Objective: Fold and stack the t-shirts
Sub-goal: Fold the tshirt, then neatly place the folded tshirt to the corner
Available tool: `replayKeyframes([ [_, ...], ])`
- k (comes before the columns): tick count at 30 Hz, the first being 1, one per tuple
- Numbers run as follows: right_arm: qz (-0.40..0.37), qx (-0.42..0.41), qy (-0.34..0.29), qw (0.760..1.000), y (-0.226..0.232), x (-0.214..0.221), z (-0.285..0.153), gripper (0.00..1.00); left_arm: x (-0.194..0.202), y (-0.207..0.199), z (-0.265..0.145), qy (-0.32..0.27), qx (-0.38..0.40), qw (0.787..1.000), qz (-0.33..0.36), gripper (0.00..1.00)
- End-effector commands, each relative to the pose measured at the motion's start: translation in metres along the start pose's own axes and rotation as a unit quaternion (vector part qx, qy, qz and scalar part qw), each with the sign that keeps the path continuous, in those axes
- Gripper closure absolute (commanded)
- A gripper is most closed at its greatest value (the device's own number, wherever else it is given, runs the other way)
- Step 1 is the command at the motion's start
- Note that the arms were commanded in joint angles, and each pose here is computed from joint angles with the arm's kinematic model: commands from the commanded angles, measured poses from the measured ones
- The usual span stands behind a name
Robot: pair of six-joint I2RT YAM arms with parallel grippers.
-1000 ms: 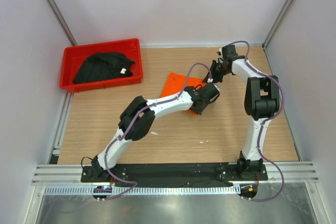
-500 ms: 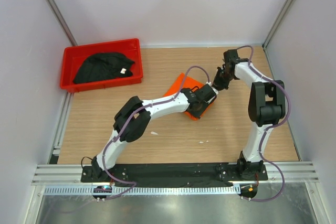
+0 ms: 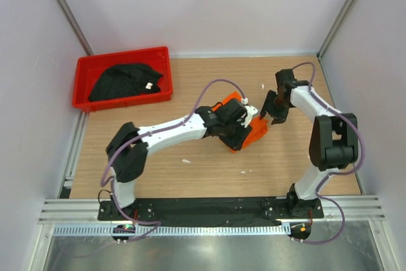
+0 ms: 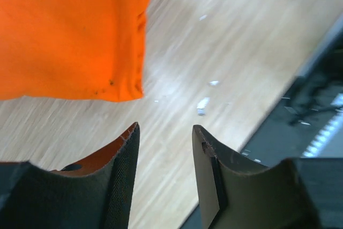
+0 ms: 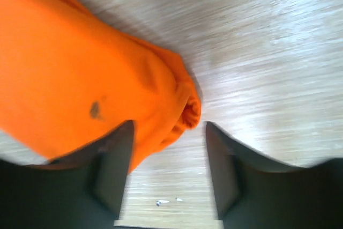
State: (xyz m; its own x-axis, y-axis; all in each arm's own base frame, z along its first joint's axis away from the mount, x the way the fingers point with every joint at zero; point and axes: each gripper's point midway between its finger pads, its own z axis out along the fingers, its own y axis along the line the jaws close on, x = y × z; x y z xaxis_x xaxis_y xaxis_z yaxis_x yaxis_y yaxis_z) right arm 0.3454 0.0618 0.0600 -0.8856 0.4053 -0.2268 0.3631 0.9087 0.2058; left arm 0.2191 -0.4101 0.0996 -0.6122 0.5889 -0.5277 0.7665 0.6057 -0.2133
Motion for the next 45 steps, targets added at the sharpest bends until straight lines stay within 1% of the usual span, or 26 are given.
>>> replayKeyframes([
  [1,-0.019,-0.011,-0.062,0.998,-0.005,-0.003,-0.044,0.35,-0.056,-0.032,-0.083,-0.119,0.085,0.989,-0.001,0.54],
  [2,-0.005,-0.027,-0.062,0.998,-0.001,0.003,-0.044,0.32,-0.056,-0.031,-0.091,-0.122,0.088,0.989,-0.005,0.53],
  [3,0.001,-0.064,-0.074,0.995,0.008,0.008,-0.056,0.29,-0.058,-0.03,-0.1,-0.127,0.09,0.988,-0.017,0.53],
  [4,0.012,-0.09,-0.075,0.993,0.01,0.02,-0.044,0.25,-0.059,-0.024,-0.108,-0.132,0.092,0.987,-0.029,0.53],
  [5,0.046,-0.12,-0.08,0.988,0.017,0.025,-0.045,0.24,-0.057,-0.022,-0.119,-0.14,0.097,0.985,-0.037,0.53],
  [6,0.059,-0.15,-0.085,0.983,0.024,0.03,-0.045,0.23,-0.056,-0.019,-0.125,-0.144,0.1,0.983,-0.048,0.53],
  [7,0.078,-0.163,-0.09,0.979,0.017,0.048,-0.038,0.2,-0.055,-0.009,-0.13,-0.147,0.099,0.981,-0.077,0.53],
  [8,0.101,-0.199,-0.131,0.966,0.027,0.034,-0.042,0.19,-0.05,-0.008,-0.14,-0.155,0.109,0.978,-0.087,0.53],
  [10,0.116,-0.211,-0.152,0.959,0.022,0.043,-0.032,0.16,-0.046,0.004,-0.15,-0.166,0.112,0.973,-0.116,0.53],
  [11,0.116,-0.227,-0.182,0.95,0.025,0.033,-0.038,0.16,-0.038,0.008,-0.15,-0.163,0.111,0.971,-0.133,0.52],
  [13,0.113,-0.219,-0.196,0.949,0.02,0.031,-0.032,0.16,-0.036,0.014,-0.169,-0.185,0.109,0.967,-0.14,0.52],
  [15,0.108,-0.204,-0.186,0.955,0.016,0.033,-0.018,0.16,-0.025,0.019,-0.174,-0.188,0.099,0.966,-0.146,0.51],
  [17,0.116,-0.2,-0.173,0.957,0.014,0.036,-0.006,0.18,-0.019,0.022,-0.174,-0.185,0.094,0.967,-0.149,0.51],
  [19,0.125,-0.208,-0.173,0.954,0.016,0.036,-0.003,0.21,-0.015,0.024,-0.174,-0.181,0.091,0.968,-0.15,0.51],
  [23,0.148,-0.224,-0.182,0.946,0.02,0.032,0.001,0.21,-0.016,0.024,-0.165,-0.175,0.097,0.968,-0.154,0.53],
  [26,0.168,-0.214,-0.162,0.949,0.019,0.033,0.017,0.22,-0.015,0.018,-0.161,-0.163,0.114,0.967,-0.157,0.53],
  [28,0.183,-0.194,-0.15,0.952,0.014,0.035,0.026,0.24,-0.014,0.019,-0.16,-0.162,0.114,0.968,-0.156,0.53],
  [32,0.201,-0.156,-0.152,0.955,0.001,0.036,0.031,0.28,-0.011,0.021,-0.16,-0.158,0.107,0.97,-0.153,0.53],
  [35,0.205,-0.143,-0.152,0.956,-0.004,0.037,0.035,0.35,-0.012,0.022,-0.16,-0.157,0.107,0.97,-0.148,0.52],
  [36,0.204,-0.141,-0.154,0.956,-0.005,0.035,0.036,0.44,-0.012,0.023,-0.16,-0.156,0.106,0.971,-0.148,0.53],
  [38,0.192,-0.138,-0.151,0.96,-0.005,0.034,0.044,0.7,-0.012,0.024,-0.16,-0.155,0.105,0.971,-0.148,0.53],
  [39,0.169,-0.142,-0.157,0.963,-0.003,0.03,0.045,0.98,-0.012,0.025,-0.159,-0.153,0.106,0.971,-0.15,0.53],
  [41,0.139,-0.16,-0.143,0.967,0.005,0.027,0.052,0.99,-0.012,0.026,-0.16,-0.154,0.107,0.971,-0.151,0.53],
  [42,0.111,-0.171,-0.151,0.967,0.013,0.016,0.049,0.99,-0.01,0.026,-0.159,-0.152,0.109,0.97,-0.152,0.53],
  [43,0.074,-0.162,-0.147,0.973,0.011,0.017,0.051,0.99,-0.01,0.026,-0.16,-0.153,0.109,0.97,-0.153,0.53],
  [45,0.032,-0.183,-0.141,0.972,0.02,0.012,0.049,0.99,-0.008,0.027,-0.16,-0.153,0.108,0.97,-0.155,0.53],
])
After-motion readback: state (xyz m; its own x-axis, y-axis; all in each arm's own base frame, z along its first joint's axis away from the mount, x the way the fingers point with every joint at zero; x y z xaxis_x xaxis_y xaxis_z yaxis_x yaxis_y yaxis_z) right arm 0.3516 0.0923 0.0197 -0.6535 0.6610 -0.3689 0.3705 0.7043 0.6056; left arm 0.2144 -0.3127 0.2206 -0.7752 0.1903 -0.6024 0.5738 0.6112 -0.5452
